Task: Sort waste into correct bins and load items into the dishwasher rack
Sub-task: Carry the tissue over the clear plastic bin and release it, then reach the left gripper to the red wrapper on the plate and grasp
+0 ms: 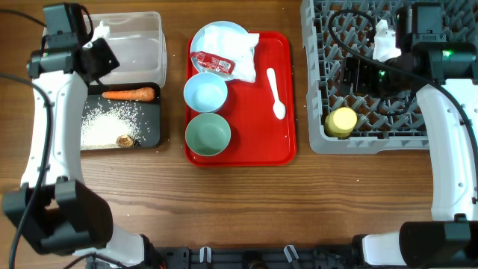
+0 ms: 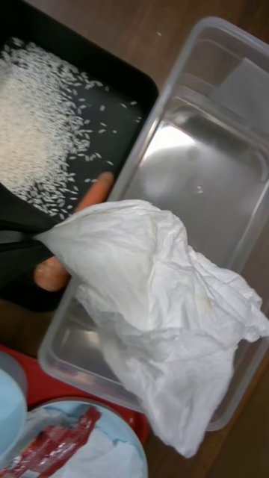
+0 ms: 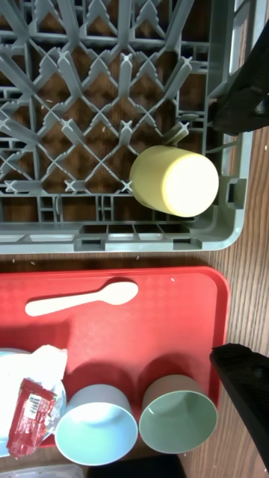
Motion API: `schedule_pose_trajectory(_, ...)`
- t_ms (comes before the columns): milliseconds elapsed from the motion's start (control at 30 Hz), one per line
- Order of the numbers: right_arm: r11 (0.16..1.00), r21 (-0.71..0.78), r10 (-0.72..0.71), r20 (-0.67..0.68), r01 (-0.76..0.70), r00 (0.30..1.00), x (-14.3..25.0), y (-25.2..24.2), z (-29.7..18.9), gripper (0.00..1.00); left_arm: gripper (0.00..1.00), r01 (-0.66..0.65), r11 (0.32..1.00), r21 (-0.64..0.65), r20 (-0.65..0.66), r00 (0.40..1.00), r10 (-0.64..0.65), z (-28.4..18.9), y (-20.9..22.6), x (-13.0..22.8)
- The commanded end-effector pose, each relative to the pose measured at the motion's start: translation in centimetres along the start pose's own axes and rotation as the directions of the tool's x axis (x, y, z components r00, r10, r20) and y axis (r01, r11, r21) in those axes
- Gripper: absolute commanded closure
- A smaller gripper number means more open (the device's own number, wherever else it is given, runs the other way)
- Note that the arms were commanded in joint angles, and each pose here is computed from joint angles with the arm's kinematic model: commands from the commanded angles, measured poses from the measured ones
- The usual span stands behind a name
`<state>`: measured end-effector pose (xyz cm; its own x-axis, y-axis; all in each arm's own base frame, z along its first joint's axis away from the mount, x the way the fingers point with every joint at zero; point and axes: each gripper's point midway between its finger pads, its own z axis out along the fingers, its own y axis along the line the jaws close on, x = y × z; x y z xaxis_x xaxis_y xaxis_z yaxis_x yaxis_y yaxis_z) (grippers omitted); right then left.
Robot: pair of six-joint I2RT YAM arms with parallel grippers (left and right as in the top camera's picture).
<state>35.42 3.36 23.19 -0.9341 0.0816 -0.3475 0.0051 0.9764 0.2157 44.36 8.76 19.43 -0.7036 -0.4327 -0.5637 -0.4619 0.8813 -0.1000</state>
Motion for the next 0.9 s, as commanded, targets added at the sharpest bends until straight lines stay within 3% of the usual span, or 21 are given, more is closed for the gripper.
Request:
schedule_pose_trajectory(0,1.000,-0.006,-0.010,0.021,0.010,1.000,-0.3,0.4,-0.6,0.07,0.86,0.017,1.000,0.008,0.023,1.000,-0.017,3.1,-0.6,-0.8)
schedule_pose_trajectory(100,1.000,-0.006,-0.010,0.020,0.010,1.000,-0.3,0.3,-0.6,0.07,0.39,0.021,0.999,0.024,0.069,0.997,-0.023,5.0,-1.2,-2.0)
schedule_pose_trajectory(167,1.000,-0.006,-0.010,0.018,0.010,1.000,-0.2,0.3,-0.6,0.07,0.14,0.023,0.999,0.032,0.093,0.995,-0.026,6.1,-1.6,-2.6)
schedule_pose_trajectory(200,1.000,-0.005,-0.009,0.016,0.009,1.000,-0.2,0.3,-0.6,0.07,0.07,0.024,0.999,0.037,0.103,0.994,-0.028,6.6,-1.7,-2.8)
schedule_pose_trajectory(467,1.000,-0.005,-0.010,0.018,0.010,1.000,-0.2,0.3,-0.6,0.07,0.01,0.008,0.996,0.089,0.137,0.990,-0.020,5.8,-2.8,-3.8)
schedule_pose_trajectory(600,1.000,-0.006,-0.011,0.023,0.011,1.000,-0.4,0.3,-0.6,0.07,0.04,-0.172,0.939,0.298,0.123,0.982,0.141,4.3,-8.0,-2.3)
schedule_pose_trajectory(867,1.000,-0.007,-0.010,0.033,0.010,0.999,-0.6,0.4,-0.6,0.07,0.06,-0.389,0.863,0.323,0.215,0.918,0.333,2.7,-18.5,1.9)
